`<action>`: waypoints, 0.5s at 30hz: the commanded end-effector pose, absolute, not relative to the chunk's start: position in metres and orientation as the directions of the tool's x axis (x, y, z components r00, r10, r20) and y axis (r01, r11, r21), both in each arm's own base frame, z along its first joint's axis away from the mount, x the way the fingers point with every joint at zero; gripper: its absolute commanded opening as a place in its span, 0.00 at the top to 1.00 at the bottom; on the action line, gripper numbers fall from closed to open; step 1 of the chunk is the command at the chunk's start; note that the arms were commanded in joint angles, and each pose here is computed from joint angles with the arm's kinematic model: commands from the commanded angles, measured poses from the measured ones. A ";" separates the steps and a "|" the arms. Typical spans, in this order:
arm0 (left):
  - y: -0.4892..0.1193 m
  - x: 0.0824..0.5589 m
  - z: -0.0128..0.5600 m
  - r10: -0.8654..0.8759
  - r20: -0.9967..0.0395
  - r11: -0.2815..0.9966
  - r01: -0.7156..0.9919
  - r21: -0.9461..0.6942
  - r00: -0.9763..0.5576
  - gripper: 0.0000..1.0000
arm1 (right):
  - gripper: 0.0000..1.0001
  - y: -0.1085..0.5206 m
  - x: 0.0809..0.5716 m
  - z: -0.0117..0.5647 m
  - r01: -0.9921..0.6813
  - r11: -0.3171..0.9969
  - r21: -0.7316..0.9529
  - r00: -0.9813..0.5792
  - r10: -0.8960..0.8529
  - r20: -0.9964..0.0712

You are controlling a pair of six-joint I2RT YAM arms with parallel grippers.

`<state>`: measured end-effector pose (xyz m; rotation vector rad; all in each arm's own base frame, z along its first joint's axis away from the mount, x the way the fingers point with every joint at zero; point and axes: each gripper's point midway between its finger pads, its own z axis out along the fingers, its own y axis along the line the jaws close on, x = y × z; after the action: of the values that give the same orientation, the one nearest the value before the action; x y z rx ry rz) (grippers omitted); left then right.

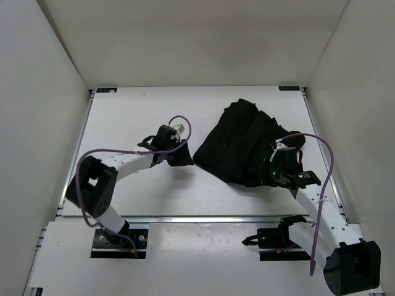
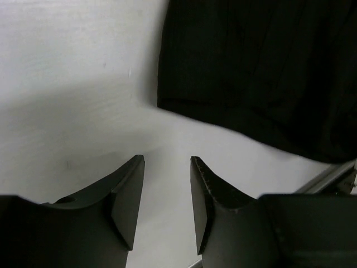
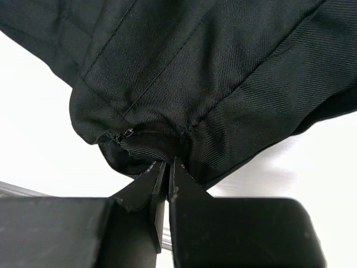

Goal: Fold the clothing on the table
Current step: Flatten the skirt out

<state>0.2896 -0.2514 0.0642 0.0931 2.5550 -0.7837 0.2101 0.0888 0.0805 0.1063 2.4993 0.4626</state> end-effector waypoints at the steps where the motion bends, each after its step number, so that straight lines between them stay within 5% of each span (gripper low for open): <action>1: -0.273 0.331 0.083 -0.173 -0.502 0.823 0.156 -0.546 -0.847 0.50 | 1.00 0.095 0.218 0.094 -0.066 0.922 0.382 -0.790 0.186 -0.584; 13: -0.295 0.347 0.031 -0.172 -0.382 0.897 0.016 -0.442 -0.908 0.53 | 1.00 0.100 0.216 0.097 -0.102 0.912 0.397 -0.777 0.176 -0.604; 14: -0.291 0.348 0.027 -0.172 -0.383 0.901 0.013 -0.434 -0.908 0.61 | 1.00 0.100 0.216 0.096 -0.097 0.913 0.397 -0.778 0.179 -0.602; 15: -0.292 0.348 0.027 -0.182 -0.381 0.897 0.006 -0.442 -0.906 0.81 | 1.00 0.101 0.216 0.099 -0.106 0.912 0.395 -0.773 0.174 -0.610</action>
<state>0.3477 -0.2963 0.0233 -0.1132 2.6392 -0.6779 0.2100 0.0947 0.0889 0.0790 2.4532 0.5150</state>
